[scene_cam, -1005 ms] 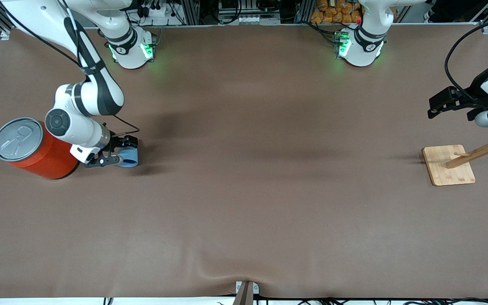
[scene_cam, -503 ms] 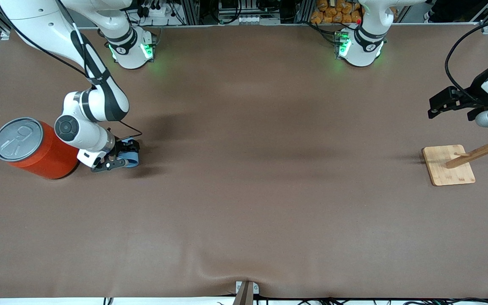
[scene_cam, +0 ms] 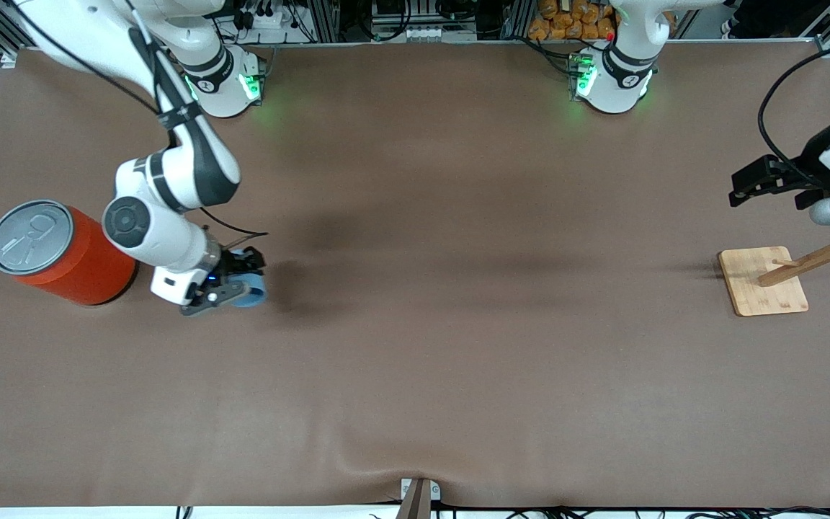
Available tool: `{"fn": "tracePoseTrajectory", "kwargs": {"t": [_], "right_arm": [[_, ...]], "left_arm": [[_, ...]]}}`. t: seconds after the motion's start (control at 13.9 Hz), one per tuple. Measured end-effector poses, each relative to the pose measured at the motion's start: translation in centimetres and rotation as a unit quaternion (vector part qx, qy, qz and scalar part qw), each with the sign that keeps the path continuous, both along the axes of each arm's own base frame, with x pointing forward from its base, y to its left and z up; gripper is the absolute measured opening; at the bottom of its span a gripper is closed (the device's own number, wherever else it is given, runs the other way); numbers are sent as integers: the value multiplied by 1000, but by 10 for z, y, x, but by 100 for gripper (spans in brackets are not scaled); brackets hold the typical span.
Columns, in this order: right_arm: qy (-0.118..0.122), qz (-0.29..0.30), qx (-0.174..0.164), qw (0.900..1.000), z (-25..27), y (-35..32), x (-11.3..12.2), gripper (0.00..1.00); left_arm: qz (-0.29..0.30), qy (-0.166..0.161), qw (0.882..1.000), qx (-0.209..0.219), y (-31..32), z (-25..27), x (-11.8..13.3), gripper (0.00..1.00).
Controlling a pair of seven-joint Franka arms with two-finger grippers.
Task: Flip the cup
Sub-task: 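Grasp the blue cup with the right gripper and lift it, then hold the cup raised with the right gripper while the left gripper approaches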
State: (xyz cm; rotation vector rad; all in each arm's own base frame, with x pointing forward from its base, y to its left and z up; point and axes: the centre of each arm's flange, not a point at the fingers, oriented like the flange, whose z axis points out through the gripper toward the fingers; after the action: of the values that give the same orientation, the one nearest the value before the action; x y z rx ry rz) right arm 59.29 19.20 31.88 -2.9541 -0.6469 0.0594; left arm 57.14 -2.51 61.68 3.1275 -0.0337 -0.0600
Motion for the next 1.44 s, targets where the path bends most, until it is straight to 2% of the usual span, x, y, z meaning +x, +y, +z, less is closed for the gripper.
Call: {"fn": "tracePoseTrajectory", "kwargs": {"t": [0.22, 0.36, 0.5, 0.65, 0.72, 0.79, 0.86, 1.01, 1.08, 1.15, 1.29, 1.44], "right_arm": [[2, -5, 59, 998, 34, 99, 24, 80], [-9, 27, 85, 996, 36, 168, 25, 80], [-37, 109, 104, 988, 30, 233, 14, 80], [-81, 190, 118, 971, 18, 287, 2, 80], [-102, 227, 103, 963, 10, 309, -5, 80], [-122, 269, 73, 953, 0, 328, -14, 80], [-137, 313, 40, 939, -10, 345, -26, 80], [-148, 395, -12, 907, -30, 377, -56, 80], [-144, 426, -32, 892, -39, 389, -72, 80], [-134, 448, -47, 882, -46, 400, -88, 80], [-111, 474, -72, 871, -56, 413, -114, 80], [-108, 496, -100, 856, -67, 418, -124, 80]], "left_arm": [[30, 2, 1000, 0, 35, -3, 2, 100], [34, 2, 999, 0, 40, -2, 2, 100], [31, 1, 1000, 0, 37, -2, 2, 100], [30, 2, 1000, 0, 35, -2, 2, 100], [30, 2, 1000, 0, 35, -2, 2, 100], [30, 2, 1000, 0, 36, -2, 2, 100], [30, 2, 1000, 0, 36, -3, 2, 100], [27, 5, 1000, -1, 33, -6, 3, 100], [25, 10, 1000, -1, 31, -12, 6, 100], [24, 17, 1000, -2, 30, -19, 9, 100], [23, 32, 999, -3, 30, -37, 17, 100], [27, 46, 999, -4, 36, -54, 24, 100]]}}
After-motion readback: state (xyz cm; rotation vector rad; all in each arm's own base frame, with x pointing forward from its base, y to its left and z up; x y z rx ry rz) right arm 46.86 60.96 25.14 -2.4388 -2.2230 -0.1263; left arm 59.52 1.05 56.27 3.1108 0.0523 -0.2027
